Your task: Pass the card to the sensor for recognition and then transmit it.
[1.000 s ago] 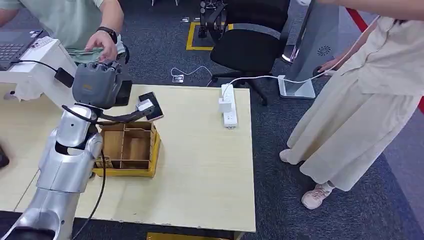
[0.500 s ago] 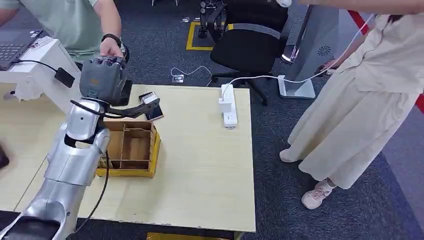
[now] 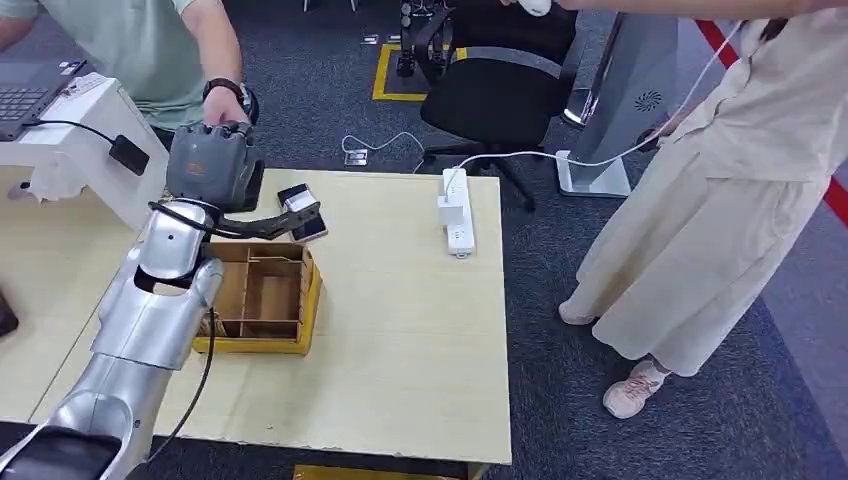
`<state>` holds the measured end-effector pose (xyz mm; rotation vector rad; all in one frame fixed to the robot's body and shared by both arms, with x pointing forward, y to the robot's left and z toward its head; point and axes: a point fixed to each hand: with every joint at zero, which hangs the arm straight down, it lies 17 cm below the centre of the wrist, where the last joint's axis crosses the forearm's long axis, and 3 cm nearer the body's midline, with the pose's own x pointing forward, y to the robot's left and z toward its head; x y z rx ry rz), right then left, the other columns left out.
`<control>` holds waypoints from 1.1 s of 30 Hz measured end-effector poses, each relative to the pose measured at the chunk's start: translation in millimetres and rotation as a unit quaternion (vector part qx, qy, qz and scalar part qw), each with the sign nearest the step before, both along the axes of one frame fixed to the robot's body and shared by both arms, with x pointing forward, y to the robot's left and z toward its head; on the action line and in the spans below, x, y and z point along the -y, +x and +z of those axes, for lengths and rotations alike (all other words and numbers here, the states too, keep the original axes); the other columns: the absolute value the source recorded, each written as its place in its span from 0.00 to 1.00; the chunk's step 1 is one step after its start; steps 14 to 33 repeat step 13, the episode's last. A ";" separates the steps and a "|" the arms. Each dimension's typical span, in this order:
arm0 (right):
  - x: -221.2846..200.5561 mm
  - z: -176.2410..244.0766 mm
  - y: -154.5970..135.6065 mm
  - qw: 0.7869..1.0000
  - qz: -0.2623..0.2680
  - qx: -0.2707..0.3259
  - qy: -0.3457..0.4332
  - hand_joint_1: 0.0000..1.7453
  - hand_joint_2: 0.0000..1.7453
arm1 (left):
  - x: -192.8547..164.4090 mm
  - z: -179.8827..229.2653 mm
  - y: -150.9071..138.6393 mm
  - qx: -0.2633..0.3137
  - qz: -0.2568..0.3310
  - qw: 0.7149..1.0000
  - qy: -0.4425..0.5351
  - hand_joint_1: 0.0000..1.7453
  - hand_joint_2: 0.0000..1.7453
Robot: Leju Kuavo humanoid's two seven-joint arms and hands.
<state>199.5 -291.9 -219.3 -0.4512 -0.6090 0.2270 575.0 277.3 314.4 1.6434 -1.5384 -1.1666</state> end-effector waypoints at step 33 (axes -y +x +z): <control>6.9 -6.3 -22.0 1.000 -0.018 -0.015 0.000 0.00 1.00 | -38.5 4.7 5.7 0.012 0.062 0.998 -0.007 1.00 1.00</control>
